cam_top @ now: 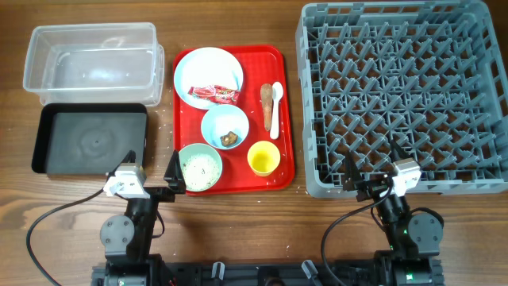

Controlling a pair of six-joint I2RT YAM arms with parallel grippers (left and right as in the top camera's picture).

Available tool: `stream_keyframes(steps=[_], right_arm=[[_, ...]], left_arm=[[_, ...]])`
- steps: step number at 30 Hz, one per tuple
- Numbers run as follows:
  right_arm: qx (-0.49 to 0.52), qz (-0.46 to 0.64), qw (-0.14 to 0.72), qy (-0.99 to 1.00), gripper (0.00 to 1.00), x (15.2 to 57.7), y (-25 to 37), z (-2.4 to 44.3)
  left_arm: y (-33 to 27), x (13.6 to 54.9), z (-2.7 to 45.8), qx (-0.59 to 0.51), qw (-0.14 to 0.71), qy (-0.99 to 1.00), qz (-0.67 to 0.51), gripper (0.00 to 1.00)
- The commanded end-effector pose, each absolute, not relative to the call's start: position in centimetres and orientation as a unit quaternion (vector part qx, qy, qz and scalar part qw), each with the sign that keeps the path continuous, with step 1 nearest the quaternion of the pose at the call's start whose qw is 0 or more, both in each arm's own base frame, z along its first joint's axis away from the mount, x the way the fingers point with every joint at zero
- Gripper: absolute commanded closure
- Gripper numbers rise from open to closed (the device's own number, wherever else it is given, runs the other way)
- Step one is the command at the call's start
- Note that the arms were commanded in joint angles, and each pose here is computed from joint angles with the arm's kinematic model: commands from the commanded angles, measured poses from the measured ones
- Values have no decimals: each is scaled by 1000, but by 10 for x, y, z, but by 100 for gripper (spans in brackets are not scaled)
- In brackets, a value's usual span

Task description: Sort waste into correct bins and load items into the dishwasher rack

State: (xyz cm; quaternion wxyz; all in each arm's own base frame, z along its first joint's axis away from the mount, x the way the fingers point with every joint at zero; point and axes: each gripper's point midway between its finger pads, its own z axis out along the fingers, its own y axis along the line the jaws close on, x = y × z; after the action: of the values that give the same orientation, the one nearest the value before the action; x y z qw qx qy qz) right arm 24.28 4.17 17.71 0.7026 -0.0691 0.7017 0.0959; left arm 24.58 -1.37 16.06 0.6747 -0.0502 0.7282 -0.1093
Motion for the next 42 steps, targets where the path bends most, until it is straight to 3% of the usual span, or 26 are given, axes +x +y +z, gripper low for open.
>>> stream_keyframes(steps=[1, 42], right_arm=[[-78, 96, 705, 699, 0, 242, 43, 178], [-66, 107, 703, 700, 0, 242, 43, 178]], left_arm=[[-16, 245, 160, -38, 676, 728, -108, 0], [-16, 245, 159, -39, 675, 729, -107, 0]])
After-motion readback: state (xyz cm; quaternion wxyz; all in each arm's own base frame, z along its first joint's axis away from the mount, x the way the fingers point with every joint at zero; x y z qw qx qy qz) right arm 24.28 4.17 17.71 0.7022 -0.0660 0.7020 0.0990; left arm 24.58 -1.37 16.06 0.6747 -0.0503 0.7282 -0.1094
